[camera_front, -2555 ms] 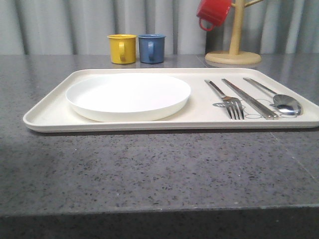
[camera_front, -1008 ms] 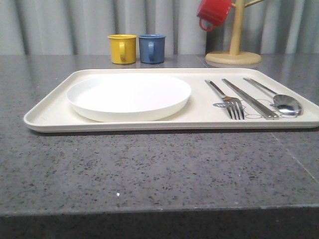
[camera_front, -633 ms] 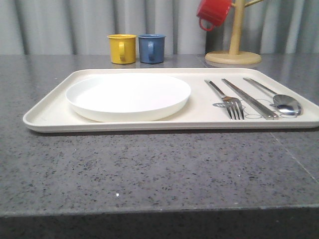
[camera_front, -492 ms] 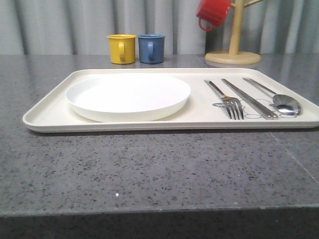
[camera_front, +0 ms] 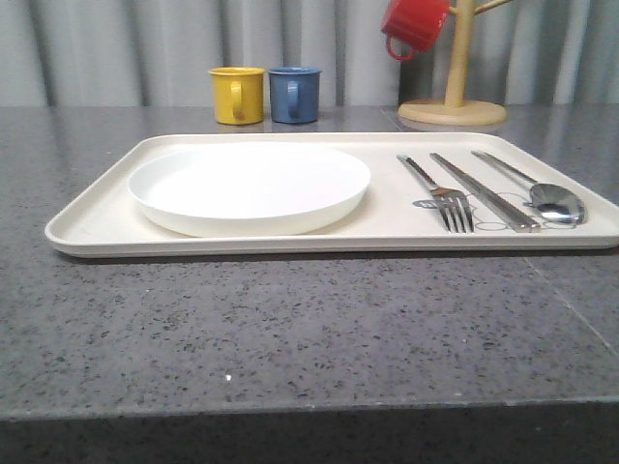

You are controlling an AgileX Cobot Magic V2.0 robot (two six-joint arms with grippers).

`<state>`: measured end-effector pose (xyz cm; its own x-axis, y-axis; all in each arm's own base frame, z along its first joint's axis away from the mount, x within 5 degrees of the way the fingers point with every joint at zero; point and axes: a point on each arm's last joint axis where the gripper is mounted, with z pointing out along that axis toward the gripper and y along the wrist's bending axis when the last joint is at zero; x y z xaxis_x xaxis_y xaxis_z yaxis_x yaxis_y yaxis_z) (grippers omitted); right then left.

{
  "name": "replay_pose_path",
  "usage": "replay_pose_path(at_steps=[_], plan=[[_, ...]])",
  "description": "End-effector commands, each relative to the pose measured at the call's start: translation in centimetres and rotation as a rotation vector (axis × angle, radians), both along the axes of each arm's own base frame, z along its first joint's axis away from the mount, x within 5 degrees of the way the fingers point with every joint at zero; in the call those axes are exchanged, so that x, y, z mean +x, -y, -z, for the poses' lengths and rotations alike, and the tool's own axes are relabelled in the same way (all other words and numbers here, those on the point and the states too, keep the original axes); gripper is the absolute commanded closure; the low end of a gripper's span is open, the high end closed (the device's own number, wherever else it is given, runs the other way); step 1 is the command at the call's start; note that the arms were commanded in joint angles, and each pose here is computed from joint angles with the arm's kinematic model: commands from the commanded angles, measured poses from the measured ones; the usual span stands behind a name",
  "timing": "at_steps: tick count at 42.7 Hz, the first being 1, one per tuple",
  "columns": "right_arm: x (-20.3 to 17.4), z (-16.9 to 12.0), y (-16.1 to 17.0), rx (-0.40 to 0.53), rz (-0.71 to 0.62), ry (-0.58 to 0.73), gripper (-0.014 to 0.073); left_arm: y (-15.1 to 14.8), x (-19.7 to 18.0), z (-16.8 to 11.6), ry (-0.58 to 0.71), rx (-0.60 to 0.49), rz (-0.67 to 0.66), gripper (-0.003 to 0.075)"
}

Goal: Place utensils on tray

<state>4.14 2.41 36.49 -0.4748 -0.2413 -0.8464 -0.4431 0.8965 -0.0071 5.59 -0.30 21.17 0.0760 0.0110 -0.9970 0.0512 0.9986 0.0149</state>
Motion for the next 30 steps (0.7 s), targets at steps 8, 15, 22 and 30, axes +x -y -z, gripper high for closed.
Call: replay_pose_path(at_steps=[8,15,22,30], plan=[[0.3,-1.1,-0.1,0.026,0.002,0.076,0.0662,-0.1,-0.2,-0.3,0.079,-0.021,-0.008,0.0741],[0.3,-1.1,-0.1,0.026,0.002,0.076,0.0662,-0.1,-0.2,-0.3,0.079,-0.021,-0.008,0.0741],[-0.1,-0.3,0.3,0.030,0.037,0.130,0.0662,-0.1,-0.2,-0.3,0.079,-0.021,-0.008,0.0741],[0.8,4.3,1.1,0.082,0.226,0.336,0.0662,-0.1,-0.2,-0.3,0.077,-0.021,-0.008,0.0741]])
